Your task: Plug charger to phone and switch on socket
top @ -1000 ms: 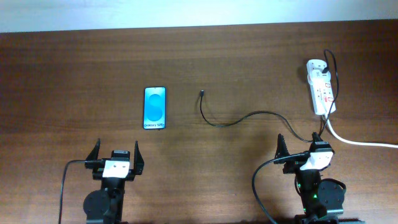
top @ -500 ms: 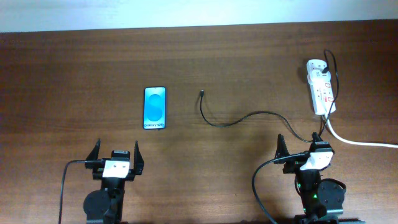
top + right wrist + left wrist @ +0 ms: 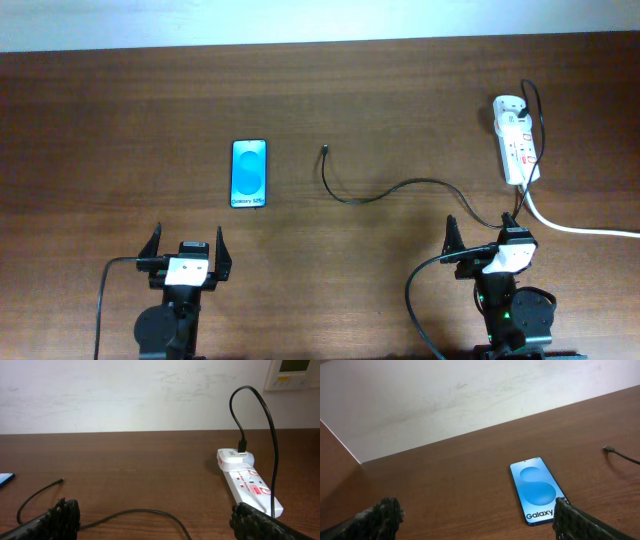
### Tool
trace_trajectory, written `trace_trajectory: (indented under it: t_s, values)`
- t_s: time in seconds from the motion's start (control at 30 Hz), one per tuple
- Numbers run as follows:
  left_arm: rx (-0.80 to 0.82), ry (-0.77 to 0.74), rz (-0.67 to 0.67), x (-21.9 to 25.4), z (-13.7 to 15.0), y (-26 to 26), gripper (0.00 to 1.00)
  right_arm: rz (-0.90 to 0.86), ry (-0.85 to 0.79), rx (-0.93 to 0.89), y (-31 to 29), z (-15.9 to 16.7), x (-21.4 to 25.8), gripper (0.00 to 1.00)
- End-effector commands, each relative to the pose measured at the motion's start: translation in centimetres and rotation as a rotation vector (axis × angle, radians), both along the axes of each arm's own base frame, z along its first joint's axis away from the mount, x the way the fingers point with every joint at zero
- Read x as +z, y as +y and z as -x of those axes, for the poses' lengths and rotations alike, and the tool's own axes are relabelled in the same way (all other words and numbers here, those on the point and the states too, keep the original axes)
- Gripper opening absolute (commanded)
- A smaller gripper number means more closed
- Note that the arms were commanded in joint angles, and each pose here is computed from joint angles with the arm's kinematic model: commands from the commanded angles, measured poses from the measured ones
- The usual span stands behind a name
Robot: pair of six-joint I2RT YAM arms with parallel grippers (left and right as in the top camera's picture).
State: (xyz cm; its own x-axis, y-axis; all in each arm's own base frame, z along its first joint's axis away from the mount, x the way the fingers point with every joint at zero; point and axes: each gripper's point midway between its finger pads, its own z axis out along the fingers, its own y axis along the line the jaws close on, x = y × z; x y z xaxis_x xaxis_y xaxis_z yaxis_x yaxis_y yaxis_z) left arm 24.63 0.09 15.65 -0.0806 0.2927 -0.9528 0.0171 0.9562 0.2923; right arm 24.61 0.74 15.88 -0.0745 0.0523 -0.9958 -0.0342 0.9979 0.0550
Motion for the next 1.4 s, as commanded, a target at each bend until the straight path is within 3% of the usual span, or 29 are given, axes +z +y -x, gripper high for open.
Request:
trace_trajectory:
  t_s: [0.0, 0.6, 0.93, 1.13, 1.37]
  values:
    - [0.012, -0.003, -0.016, 0.0, 0.1, 0.3, 0.99, -0.004, 0.0, 0.014, 0.3, 0.0, -0.2, 0.98]
    - [0.013, -0.015, -0.009, 0.3, 0.0, 0.3, 0.99, -0.004, 0.0, 0.014, 0.3, 0.0, -0.2, 0.99]
    - [0.009, 0.0, 0.049, 2.9, -0.3, 0.1, 0.99, -0.004, 0.0, 0.014, 0.3, 0.0, -0.2, 0.99]
    - [-0.031, 0.078, 0.053, 6.4, -2.3, -0.6, 0.99, -0.004, 0.0, 0.014, 0.3, 0.0, -0.2, 0.98]
    - [-0.135, 0.297, 0.092, 8.0, -6.8, -2.6, 0.99, -0.004, 0.0, 0.014, 0.3, 0.0, -0.2, 0.99]
